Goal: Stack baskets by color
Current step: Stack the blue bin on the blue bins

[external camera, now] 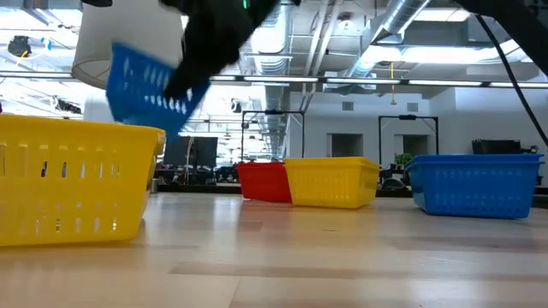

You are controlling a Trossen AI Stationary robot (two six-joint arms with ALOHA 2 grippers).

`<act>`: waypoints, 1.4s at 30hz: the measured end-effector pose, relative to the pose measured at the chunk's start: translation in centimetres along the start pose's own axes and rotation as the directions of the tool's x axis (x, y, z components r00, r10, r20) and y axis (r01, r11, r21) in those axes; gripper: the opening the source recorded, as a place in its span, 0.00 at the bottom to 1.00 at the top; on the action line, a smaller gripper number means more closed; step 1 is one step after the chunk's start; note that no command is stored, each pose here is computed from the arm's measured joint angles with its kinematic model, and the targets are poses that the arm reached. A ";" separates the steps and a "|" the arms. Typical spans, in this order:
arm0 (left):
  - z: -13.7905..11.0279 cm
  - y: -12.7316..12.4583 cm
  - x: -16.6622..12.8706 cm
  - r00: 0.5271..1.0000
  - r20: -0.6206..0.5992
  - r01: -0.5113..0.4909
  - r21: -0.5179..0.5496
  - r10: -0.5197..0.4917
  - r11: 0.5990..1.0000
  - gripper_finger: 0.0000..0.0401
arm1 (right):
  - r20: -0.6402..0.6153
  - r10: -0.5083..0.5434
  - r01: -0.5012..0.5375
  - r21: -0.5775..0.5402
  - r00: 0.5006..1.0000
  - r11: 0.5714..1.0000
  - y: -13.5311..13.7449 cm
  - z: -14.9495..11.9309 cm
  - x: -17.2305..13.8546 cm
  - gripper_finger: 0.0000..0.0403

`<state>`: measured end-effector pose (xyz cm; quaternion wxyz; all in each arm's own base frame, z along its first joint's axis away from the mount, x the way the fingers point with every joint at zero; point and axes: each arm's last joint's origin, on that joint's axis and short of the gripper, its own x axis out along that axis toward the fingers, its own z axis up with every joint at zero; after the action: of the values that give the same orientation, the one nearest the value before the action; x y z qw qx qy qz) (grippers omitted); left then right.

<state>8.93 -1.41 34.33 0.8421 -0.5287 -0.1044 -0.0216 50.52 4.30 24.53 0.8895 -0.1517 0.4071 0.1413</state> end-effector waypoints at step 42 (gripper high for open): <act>-0.3 0.9 0.2 0.991 0.048 -0.128 0.011 0.127 0.992 0.58 | -0.465 -0.357 0.580 0.722 0.810 0.376 17.4 -10.0 -24.7 0.02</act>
<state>9.34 -1.23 33.45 0.8428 -0.5285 -0.0906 0.0455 21.67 13.22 34.53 0.7966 0.1699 0.4621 -0.3508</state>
